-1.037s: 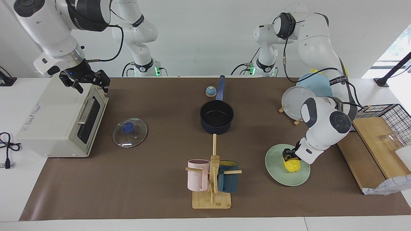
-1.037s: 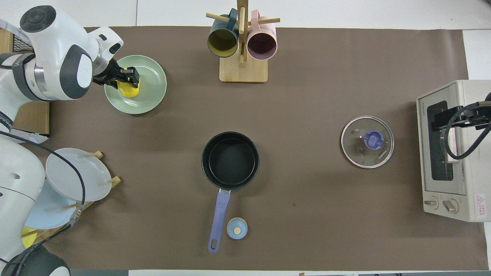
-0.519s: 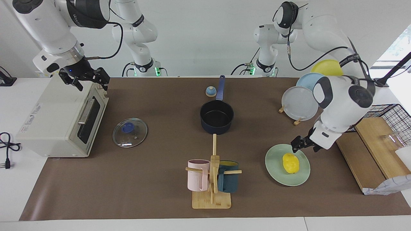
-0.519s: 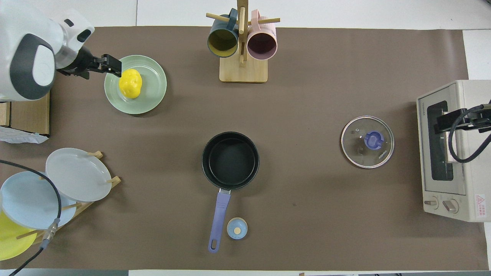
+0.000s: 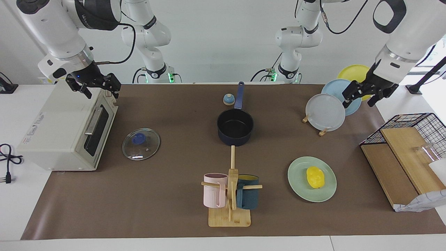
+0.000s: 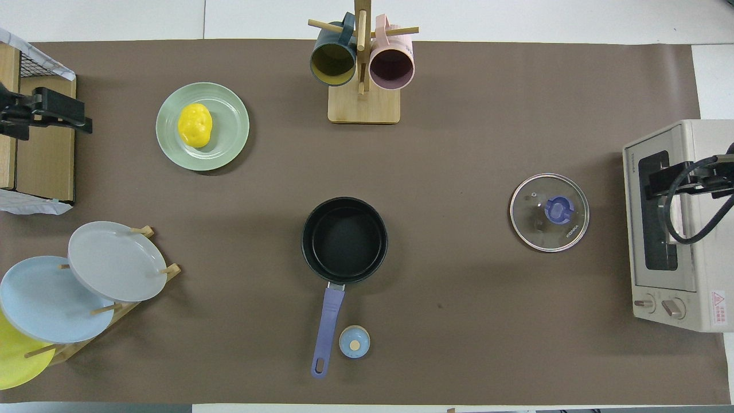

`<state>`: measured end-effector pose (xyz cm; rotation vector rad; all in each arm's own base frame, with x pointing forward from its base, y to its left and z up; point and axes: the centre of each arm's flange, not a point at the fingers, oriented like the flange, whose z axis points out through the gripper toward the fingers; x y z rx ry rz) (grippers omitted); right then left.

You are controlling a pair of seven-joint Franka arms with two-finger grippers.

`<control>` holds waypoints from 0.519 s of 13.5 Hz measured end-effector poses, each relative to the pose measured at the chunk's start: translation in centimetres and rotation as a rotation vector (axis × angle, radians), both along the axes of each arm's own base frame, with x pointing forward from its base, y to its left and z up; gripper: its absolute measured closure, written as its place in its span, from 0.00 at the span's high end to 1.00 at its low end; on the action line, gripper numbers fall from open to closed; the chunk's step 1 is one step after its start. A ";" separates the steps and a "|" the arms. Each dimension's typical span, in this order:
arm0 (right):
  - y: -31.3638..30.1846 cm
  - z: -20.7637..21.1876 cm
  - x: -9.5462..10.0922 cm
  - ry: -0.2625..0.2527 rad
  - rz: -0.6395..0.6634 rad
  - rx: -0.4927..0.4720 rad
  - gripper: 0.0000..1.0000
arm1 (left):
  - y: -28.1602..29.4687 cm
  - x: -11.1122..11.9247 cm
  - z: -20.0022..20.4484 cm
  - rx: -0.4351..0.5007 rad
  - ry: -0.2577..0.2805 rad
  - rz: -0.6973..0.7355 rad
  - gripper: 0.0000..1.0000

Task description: Transfer potato from pot to plate

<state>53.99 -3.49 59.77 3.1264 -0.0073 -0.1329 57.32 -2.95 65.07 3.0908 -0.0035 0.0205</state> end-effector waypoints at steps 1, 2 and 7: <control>0.0 0.0 0.0 0.000 0.000 0.000 1.00 | 0.1 -1.3 0.6 0.000 0.017 -0.001 1.00; 0.0 0.0 0.0 0.000 -0.001 0.000 1.00 | 0.1 -2.3 0.5 0.001 0.035 -0.002 1.00; 0.0 0.0 0.0 -0.001 -0.003 0.000 1.00 | -0.1 -3.8 -3.0 0.007 0.045 -0.004 1.00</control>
